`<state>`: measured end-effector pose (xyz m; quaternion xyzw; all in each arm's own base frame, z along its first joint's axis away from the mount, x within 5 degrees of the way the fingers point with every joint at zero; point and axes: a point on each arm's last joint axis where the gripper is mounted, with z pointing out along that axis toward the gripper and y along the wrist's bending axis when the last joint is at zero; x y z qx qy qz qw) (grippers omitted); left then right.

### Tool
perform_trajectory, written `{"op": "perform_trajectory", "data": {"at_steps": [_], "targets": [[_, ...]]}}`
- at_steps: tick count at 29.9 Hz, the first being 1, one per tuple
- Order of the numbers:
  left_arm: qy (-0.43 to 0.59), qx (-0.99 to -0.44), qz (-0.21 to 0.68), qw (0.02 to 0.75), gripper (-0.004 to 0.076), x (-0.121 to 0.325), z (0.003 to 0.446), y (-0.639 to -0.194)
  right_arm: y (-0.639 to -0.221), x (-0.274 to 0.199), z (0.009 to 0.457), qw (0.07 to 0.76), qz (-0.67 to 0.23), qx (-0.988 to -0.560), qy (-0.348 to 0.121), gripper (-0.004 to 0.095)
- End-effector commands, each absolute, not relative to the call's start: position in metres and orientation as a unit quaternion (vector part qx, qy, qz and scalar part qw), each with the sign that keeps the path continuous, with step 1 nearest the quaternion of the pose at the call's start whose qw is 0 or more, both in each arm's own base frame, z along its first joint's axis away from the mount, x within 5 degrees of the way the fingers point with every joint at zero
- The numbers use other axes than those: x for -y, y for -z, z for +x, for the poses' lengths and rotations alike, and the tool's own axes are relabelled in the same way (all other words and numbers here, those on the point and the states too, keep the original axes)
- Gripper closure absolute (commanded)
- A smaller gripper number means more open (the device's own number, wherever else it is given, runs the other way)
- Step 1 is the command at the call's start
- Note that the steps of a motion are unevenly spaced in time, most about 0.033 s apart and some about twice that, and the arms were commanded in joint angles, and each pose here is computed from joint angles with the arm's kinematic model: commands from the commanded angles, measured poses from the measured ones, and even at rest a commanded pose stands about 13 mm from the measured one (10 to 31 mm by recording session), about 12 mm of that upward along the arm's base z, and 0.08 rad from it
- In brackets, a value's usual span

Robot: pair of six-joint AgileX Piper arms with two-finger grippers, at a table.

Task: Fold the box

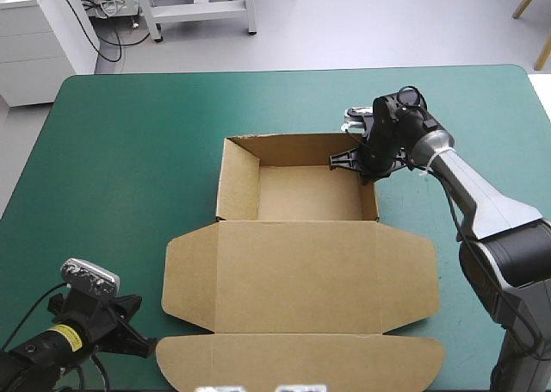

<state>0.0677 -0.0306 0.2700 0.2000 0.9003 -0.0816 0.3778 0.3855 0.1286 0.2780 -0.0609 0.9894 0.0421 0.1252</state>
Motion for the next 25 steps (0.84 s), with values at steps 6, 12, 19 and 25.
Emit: {"op": "perform_trajectory", "data": {"at_steps": [6, 12, 19, 25], "targets": [[0.097, -0.885, 0.194, 0.411, 0.0731, 0.034, 0.071, -0.281, -0.359, -0.051, 0.390, 0.251, -0.011, -0.968, -0.025, 0.0910], [0.097, -0.885, 0.194, 0.411, 0.0731, 0.034, 0.071, -0.281, -0.374, 0.052, 0.380, 0.270, 0.076, -0.959, 0.034, 0.0910], [0.097, -0.885, 0.194, 0.411, 0.0731, 0.034, 0.071, -0.281, -0.374, 0.158, 0.350, 0.263, 0.204, -0.940, 0.069, 0.0910], [0.097, -0.885, 0.194, 0.411, 0.0731, 0.034, 0.071, -0.281, -0.374, 0.212, 0.321, 0.257, 0.279, -0.921, 0.089, 0.0910]]}}
